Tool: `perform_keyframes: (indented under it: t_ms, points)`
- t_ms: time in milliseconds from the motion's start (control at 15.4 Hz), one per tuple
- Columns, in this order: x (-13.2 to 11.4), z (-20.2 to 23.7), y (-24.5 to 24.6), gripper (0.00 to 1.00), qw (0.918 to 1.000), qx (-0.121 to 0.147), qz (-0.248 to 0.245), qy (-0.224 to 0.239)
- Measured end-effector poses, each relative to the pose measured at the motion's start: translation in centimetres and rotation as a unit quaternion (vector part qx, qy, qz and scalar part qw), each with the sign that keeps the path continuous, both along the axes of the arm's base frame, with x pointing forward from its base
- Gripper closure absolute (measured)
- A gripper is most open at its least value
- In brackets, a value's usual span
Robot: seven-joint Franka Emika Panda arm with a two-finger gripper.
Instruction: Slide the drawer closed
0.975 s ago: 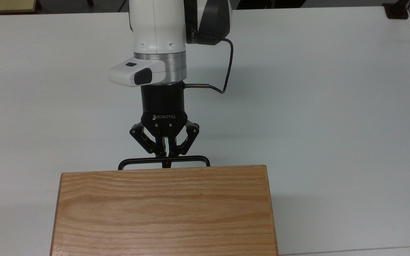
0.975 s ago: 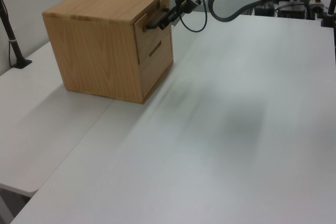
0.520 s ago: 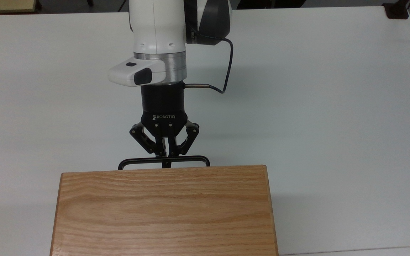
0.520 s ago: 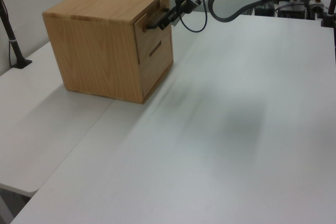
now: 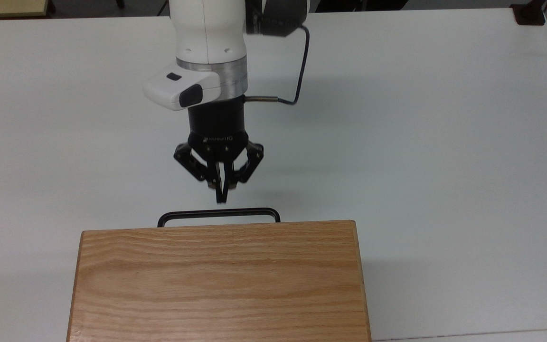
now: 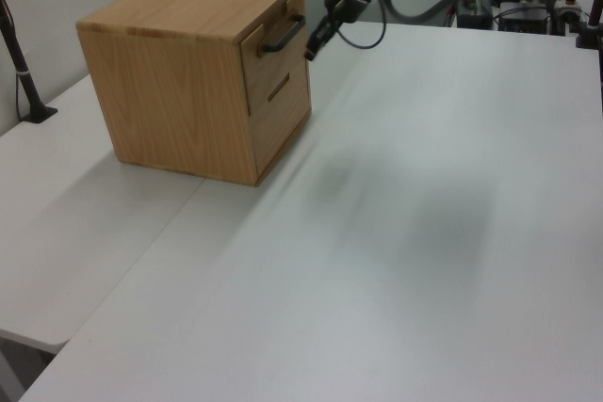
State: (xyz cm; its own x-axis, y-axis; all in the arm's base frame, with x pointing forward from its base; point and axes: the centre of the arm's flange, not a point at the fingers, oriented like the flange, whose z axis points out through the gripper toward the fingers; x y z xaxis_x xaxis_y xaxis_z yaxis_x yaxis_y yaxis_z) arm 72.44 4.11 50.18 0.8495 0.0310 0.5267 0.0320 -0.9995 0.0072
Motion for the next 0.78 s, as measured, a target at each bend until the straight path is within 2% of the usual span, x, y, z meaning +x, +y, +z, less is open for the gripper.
perform_keyframes:
  t_ms: [130, 390, 585, 780]
  points:
    - [-1.7, 0.5, -0.2, 0.96, 0.9973, -0.018, 0.001, 0.071]
    - [-5.8, 2.8, -0.8, 0.96, 0.9831, -0.028, -0.005, 0.181]
    - [-9.8, 5.0, -1.2, 0.96, 0.9714, -0.030, -0.008, 0.235]
    - [-13.2, 7.1, -1.5, 0.96, 0.9661, -0.029, -0.009, 0.256]
